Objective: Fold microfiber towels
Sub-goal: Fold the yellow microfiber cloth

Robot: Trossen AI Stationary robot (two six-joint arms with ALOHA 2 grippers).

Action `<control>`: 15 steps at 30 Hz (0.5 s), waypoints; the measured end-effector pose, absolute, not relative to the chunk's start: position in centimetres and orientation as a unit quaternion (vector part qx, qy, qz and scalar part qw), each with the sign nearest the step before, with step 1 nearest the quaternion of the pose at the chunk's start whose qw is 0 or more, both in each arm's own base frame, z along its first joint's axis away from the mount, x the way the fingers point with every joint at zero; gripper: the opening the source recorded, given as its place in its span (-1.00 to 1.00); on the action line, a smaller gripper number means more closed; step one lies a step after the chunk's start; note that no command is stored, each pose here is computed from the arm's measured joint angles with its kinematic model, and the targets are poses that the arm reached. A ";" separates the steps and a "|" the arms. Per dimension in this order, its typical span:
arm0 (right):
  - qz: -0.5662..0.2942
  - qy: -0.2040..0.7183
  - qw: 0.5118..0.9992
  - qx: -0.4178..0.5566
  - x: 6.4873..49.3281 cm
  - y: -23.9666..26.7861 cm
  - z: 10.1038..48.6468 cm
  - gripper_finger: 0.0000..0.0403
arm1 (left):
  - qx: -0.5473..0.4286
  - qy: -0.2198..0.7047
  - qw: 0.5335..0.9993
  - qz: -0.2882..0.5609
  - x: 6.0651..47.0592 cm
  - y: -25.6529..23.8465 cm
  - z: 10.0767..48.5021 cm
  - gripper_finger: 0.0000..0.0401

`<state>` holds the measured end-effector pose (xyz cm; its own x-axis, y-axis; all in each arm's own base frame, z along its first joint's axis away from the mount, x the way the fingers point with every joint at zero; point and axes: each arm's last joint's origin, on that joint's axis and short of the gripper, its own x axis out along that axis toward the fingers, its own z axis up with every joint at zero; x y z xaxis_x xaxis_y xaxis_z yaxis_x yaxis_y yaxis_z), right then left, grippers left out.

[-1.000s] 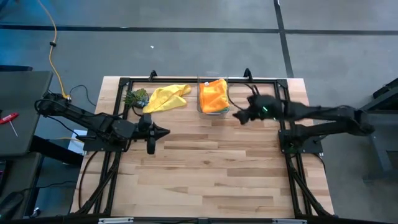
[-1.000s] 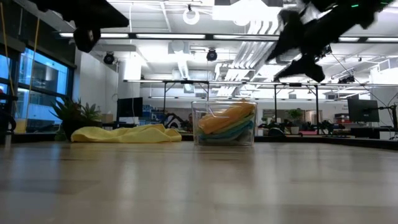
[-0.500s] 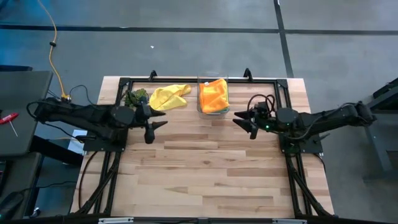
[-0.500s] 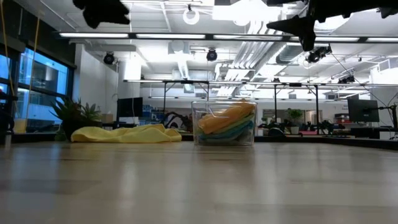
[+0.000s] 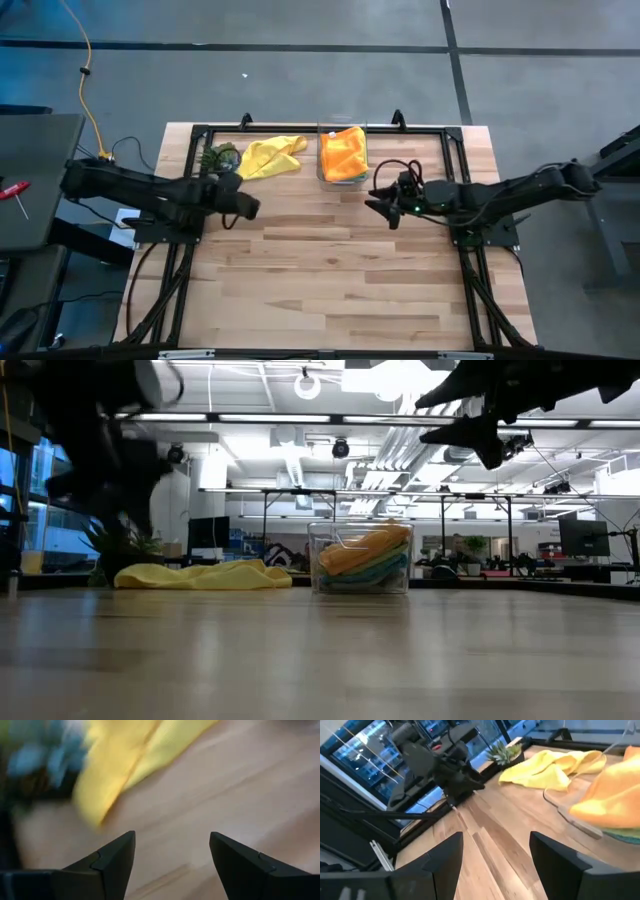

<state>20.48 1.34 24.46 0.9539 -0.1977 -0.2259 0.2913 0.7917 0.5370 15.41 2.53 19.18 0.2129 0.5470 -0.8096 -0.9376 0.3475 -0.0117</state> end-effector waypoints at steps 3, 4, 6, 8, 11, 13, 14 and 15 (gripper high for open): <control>-0.134 0.086 0.938 0.308 20.8 1.4 24.1 0.10 | -0.302 0.366 0.668 0.573 14.3 3.0 16.5 0.20; -0.135 0.089 0.936 0.313 20.9 1.4 23.9 0.10 | -0.310 0.354 0.650 0.597 14.0 3.2 15.9 0.20; -0.137 0.091 0.934 0.318 21.0 1.4 23.8 0.10 | -0.323 0.331 0.618 0.636 13.6 3.7 15.2 0.20; -0.139 0.092 0.932 0.321 21.1 1.4 23.7 0.10 | -0.327 0.320 0.601 0.655 13.5 4.4 15.0 0.20; -0.140 0.093 0.930 0.326 21.1 1.4 23.6 0.10 | -0.306 0.339 0.603 0.654 13.9 5.8 14.6 0.20; -0.140 0.092 0.929 0.329 21.1 1.4 23.7 0.10 | -0.301 0.363 0.593 0.653 14.0 6.8 14.1 0.20; -0.140 0.091 0.928 0.332 21.1 1.4 23.7 0.10 | -0.306 0.374 0.584 0.652 13.9 7.2 13.8 0.20; -0.140 0.091 0.928 0.332 21.1 1.4 23.7 0.10 | -0.312 0.381 0.577 0.651 13.9 7.6 13.6 0.20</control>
